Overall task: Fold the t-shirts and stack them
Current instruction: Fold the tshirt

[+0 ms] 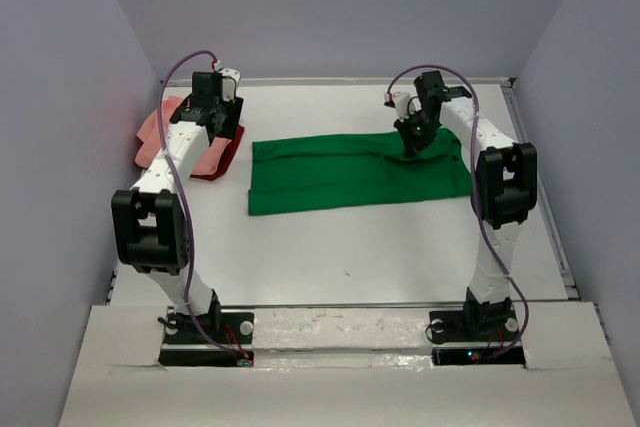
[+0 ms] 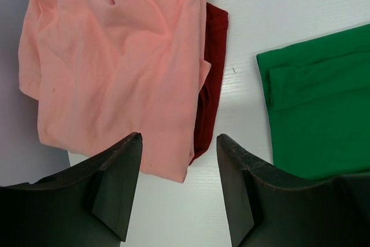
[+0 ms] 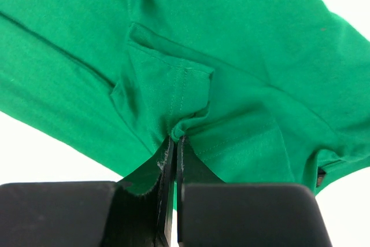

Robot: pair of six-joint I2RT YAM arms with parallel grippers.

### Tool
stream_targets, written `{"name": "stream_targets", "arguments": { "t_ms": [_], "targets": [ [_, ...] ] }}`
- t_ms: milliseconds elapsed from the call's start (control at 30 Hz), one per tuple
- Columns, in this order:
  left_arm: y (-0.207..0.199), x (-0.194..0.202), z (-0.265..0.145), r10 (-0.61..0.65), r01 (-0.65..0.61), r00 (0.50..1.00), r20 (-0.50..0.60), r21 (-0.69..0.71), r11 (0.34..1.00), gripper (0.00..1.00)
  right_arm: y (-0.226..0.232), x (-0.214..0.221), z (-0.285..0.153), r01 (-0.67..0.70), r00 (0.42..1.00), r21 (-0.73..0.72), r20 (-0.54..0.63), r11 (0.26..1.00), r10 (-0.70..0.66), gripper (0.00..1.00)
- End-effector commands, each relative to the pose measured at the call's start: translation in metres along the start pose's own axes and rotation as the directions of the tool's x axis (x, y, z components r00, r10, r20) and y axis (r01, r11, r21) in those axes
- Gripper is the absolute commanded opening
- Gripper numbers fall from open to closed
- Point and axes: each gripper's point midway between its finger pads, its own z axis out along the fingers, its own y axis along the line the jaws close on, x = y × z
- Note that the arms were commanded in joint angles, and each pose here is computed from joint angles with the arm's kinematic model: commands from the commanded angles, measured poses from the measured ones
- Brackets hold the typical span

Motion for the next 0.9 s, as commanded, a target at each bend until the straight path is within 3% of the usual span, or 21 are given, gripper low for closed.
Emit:
{"name": "stream_targets", "arguments": {
  "t_ms": [0, 300, 333, 367, 433, 533, 567, 733, 800, 833, 867],
  "targets": [
    [0.004, -0.026, -0.027, -0.003, 0.002, 0.996, 0.088, 0.005, 1.000, 0.65, 0.019, -0.003, -0.015, 0.005, 1.000, -0.026, 0.005, 1.000, -0.005, 0.00],
    [0.001, -0.026, -0.026, 0.002, -0.004, 0.997, 0.082, 0.017, 1.000, 0.66, 0.030, 0.015, -0.003, -0.014, 0.999, -0.064, -0.049, 0.998, 0.011, 0.01],
    [0.001, -0.026, -0.026, 0.001, -0.002, 0.997, 0.082, 0.018, 1.000, 0.66, 0.031, 0.019, -0.001, -0.018, 0.998, -0.068, -0.062, 0.998, 0.014, 0.19],
    [0.000, -0.026, -0.026, 0.001, -0.002, 0.997, 0.082, 0.020, 1.000, 0.66, 0.031, 0.024, 0.001, -0.020, 0.997, -0.069, -0.081, 0.997, 0.014, 0.30],
    [-0.001, -0.026, -0.027, 0.001, -0.003, 0.996, 0.085, 0.024, 1.000, 0.66, 0.036, 0.034, 0.002, -0.024, 0.993, -0.091, -0.119, 0.996, 0.013, 0.41],
    [-0.003, -0.027, -0.026, 0.004, -0.006, 0.997, 0.083, 0.030, 1.000, 0.66, 0.041, 0.040, -0.006, -0.018, 0.990, -0.104, -0.142, 0.994, 0.003, 0.73],
    [-0.003, -0.028, -0.027, 0.004, -0.007, 0.996, 0.085, 0.031, 1.000, 0.66, 0.041, 0.040, -0.009, -0.015, 0.990, -0.101, -0.140, 0.995, 0.001, 0.78],
    [-0.006, -0.029, -0.027, 0.008, -0.011, 0.996, 0.086, 0.037, 0.999, 0.66, 0.032, 0.016, -0.040, 0.014, 0.998, -0.027, -0.056, 1.000, -0.015, 0.78],
    [-0.007, -0.029, -0.029, 0.009, -0.013, 0.996, 0.088, 0.042, 0.999, 0.66, 0.021, 0.002, -0.047, 0.007, 1.000, 0.042, -0.009, 0.999, -0.007, 0.71],
    [-0.008, -0.030, -0.030, 0.008, -0.012, 0.996, 0.092, 0.044, 0.999, 0.66, 0.017, -0.002, -0.047, 0.005, 1.000, 0.057, 0.006, 0.998, -0.005, 0.54],
    [-0.009, -0.029, -0.030, 0.010, -0.015, 0.996, 0.092, 0.048, 0.999, 0.66, 0.013, -0.008, -0.045, -0.004, 1.000, 0.076, 0.026, 0.997, 0.002, 0.42]
  ]
}}
